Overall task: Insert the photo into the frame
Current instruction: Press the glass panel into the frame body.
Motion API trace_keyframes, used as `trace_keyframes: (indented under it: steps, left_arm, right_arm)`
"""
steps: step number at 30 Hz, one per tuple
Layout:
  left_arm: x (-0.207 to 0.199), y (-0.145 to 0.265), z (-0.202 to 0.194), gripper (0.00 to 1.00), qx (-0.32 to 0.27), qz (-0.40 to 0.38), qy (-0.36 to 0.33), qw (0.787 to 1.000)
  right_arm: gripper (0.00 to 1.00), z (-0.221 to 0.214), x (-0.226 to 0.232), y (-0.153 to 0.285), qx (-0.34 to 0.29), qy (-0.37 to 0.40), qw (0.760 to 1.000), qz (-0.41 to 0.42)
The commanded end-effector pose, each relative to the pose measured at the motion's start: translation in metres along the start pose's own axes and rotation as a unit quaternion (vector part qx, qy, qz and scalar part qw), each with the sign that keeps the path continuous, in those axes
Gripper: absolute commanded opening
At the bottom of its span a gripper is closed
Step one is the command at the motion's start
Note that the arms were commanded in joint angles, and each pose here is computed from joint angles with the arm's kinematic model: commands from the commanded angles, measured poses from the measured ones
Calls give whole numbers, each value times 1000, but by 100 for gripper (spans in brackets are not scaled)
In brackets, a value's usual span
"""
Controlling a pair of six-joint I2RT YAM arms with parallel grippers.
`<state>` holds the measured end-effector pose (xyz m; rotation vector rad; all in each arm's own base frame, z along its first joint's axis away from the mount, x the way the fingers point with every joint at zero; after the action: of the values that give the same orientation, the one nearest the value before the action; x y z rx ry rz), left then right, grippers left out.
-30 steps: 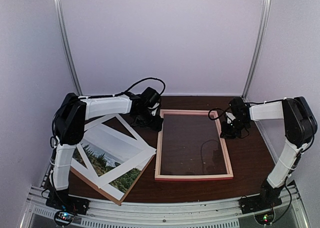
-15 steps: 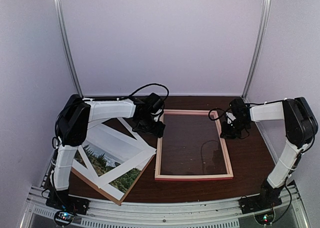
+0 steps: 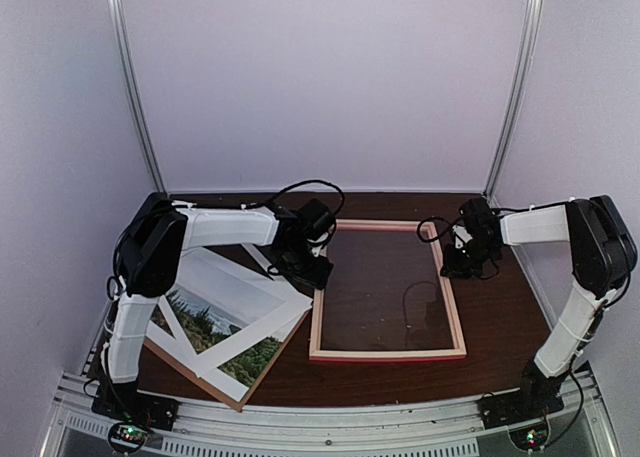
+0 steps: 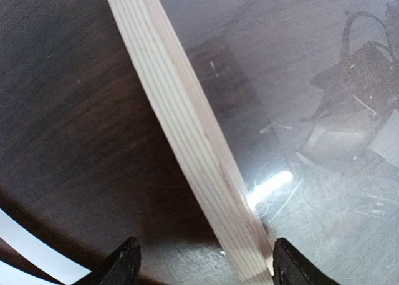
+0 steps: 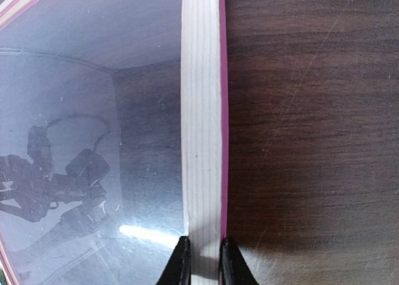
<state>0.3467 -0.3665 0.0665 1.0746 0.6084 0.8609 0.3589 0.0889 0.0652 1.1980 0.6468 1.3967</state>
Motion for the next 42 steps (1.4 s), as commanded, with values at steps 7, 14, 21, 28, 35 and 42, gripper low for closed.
trace_keyframes:
  steps: [7,14,21,28,35,42]
  left_arm:
    - [1,-3,-36,73,49,16,-16,999]
    - [-1,8,-58,73,72,15,-25,997]
    - [-5,13,-87,73,116,9,-38,993]
    - [-15,27,-102,73,138,-9,-57,989]
    - [-29,37,-116,73,169,-35,-85,981]
    - [-34,51,-87,73,113,-38,-106,987]
  right_arm:
    - [9,-4,-8,1,3,-22,1000,-14]
    - [9,-2,-9,2,2,-22,1000,-18]
    - [9,-1,-9,1,3,-22,1000,-20]
    - [9,0,-9,0,1,-24,1000,-19]
    - [9,0,-9,2,0,-22,1000,-19]
    - [8,2,-14,4,-5,-23,999,-28]
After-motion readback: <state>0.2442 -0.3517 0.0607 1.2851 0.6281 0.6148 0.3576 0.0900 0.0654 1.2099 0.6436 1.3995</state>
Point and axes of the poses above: each gripper's point midway between its finger pads, its own y axis back along the fingers, its own x axis along the line the jaws close on, z = x × y, the point moved 4 cm from there along y, back along the fingers, and after that the axes turned 5 degrees about -y, right-handed, at the moved point
